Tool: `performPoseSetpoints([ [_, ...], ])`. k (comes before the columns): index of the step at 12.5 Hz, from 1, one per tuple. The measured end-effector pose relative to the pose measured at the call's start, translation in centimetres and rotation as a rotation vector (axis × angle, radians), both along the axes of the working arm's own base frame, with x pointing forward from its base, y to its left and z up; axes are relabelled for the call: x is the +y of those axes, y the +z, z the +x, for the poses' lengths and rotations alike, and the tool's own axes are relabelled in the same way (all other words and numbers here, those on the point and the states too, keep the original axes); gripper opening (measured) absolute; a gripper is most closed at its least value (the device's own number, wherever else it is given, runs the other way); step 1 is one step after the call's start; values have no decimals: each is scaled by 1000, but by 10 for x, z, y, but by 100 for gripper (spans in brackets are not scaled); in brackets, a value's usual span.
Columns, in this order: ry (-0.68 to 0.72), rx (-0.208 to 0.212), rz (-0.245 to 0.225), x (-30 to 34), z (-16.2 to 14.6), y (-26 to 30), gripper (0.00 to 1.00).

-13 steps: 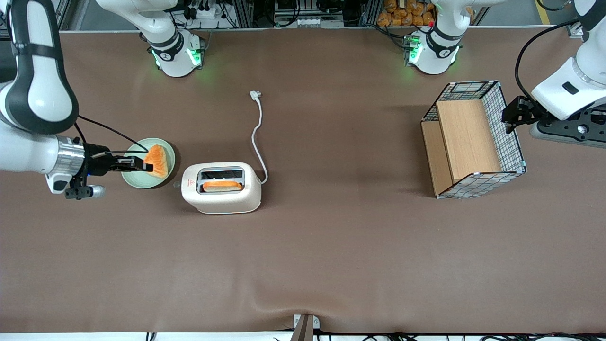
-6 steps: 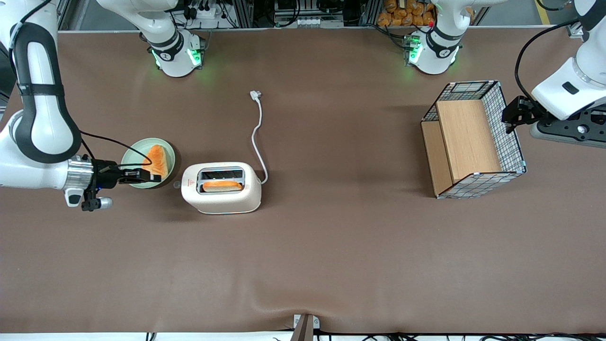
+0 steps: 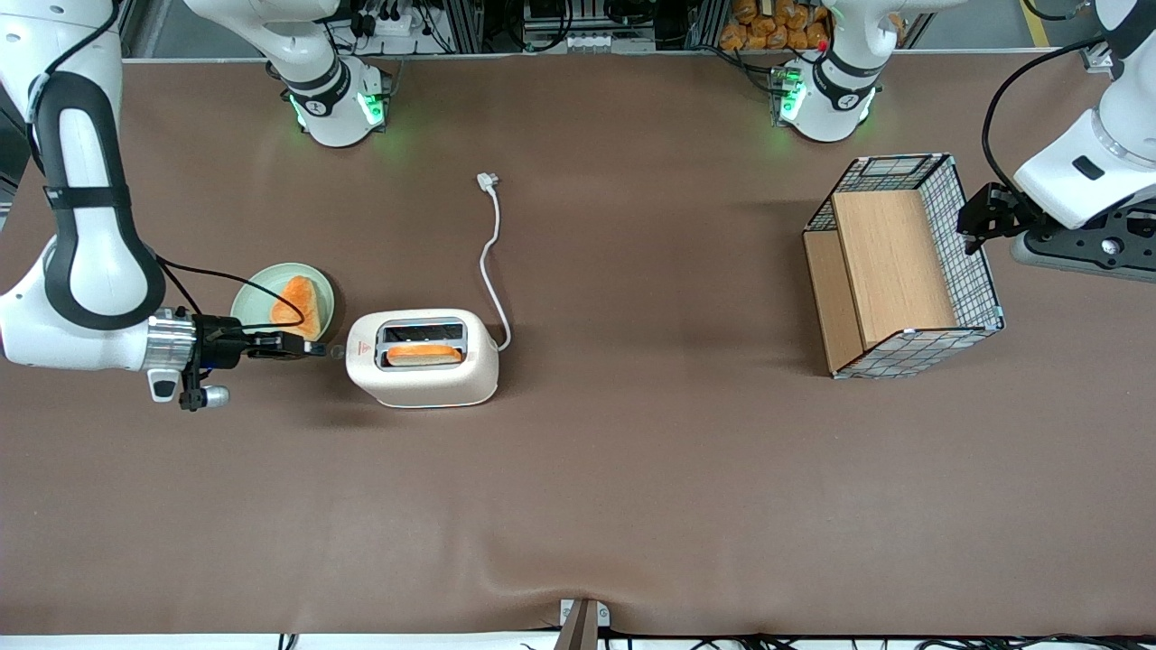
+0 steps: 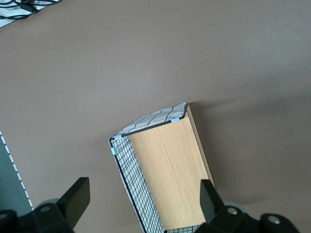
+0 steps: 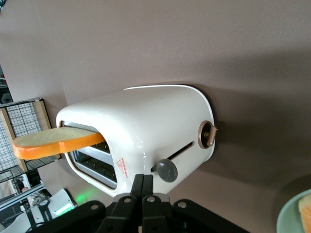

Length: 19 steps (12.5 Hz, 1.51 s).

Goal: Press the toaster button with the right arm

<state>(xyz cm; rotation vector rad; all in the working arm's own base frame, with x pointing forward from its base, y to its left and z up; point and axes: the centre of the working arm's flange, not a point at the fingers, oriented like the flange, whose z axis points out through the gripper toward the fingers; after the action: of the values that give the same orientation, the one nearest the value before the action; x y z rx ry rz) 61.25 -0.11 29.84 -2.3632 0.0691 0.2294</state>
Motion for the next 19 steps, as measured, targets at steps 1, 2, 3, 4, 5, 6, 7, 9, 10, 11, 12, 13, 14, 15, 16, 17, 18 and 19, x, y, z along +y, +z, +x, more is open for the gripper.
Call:
performPoseSetpoints([
  [1, -9, 7, 12, 1, 0, -6, 1],
  [2, -13, 15, 16, 1, 0, -11, 1],
  [3, -14, 20, 17, 1, 0, -15, 1],
  [4, -15, 25, 18, 1, 1, -18, 1],
  [5, -16, 30, 18, 1, 0, -21, 1],
  [6, -17, 33, 20, 2, 0, -23, 1],
  [7, -19, 37, 24, 2, 0, -26, 1],
  [9, -20, 45, 25, 5, 0, -33, 1],
  [10, -20, 45, 21, 7, 1, -36, 1],
  [11, -20, 44, 16, 9, 1, -38, 1],
  [12, -20, 46, 12, 11, 2, -42, 1],
  [13, -17, 48, 12, 10, 1, -47, 1],
  [14, -9, 43, 15, 10, 1, -53, 1],
  [15, -1, 37, 20, 9, 1, -59, 1],
  [16, 0, 35, 25, 8, 1, -66, 1],
  [17, -1, 35, 27, 8, 1, -71, 1],
  [18, -2, 39, 27, 7, 1, -75, 1],
  [19, -4, 42, 26, 7, 1, -78, 1],
])
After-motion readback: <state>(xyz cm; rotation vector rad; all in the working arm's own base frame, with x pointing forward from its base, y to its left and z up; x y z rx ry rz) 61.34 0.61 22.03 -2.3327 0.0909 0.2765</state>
